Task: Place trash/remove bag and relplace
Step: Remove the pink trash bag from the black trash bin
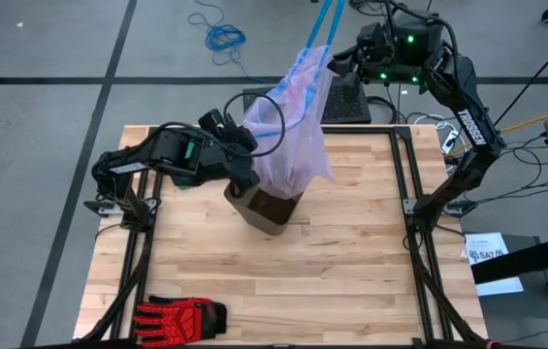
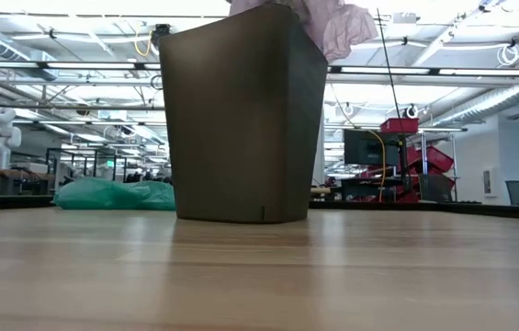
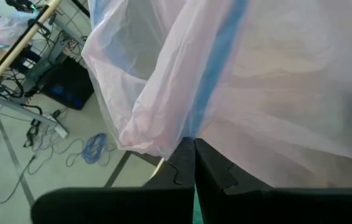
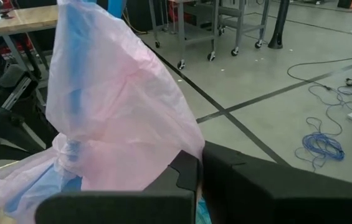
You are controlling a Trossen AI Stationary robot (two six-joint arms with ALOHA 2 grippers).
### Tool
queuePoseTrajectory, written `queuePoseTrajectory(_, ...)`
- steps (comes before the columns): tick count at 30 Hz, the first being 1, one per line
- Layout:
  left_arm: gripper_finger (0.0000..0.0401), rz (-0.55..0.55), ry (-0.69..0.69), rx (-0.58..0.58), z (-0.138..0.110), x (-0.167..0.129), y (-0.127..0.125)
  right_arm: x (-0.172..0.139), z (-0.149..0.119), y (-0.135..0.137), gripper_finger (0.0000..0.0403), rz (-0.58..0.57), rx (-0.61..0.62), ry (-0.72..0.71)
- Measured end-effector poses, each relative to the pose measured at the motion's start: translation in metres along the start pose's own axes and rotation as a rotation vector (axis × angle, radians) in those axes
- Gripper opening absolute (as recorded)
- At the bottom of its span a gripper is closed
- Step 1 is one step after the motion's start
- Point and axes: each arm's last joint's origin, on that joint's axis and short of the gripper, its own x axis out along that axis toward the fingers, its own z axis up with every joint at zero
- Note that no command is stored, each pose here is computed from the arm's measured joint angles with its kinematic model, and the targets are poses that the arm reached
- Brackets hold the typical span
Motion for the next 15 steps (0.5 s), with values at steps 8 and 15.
queuePoseTrajectory(8,0.0001,-0.037,-0.030,-0.013,-0.001,-0.012,0.006,0.000,0.001,0.000,0.0000,0.000,-0.002,-0.008)
queuePoseTrajectory(15,0.0001,-0.082,-0.138,-0.078,-0.003,-0.040,0.028,-0.001,0.001,-0.003,0.0000,-0.017,0.001,-0.006)
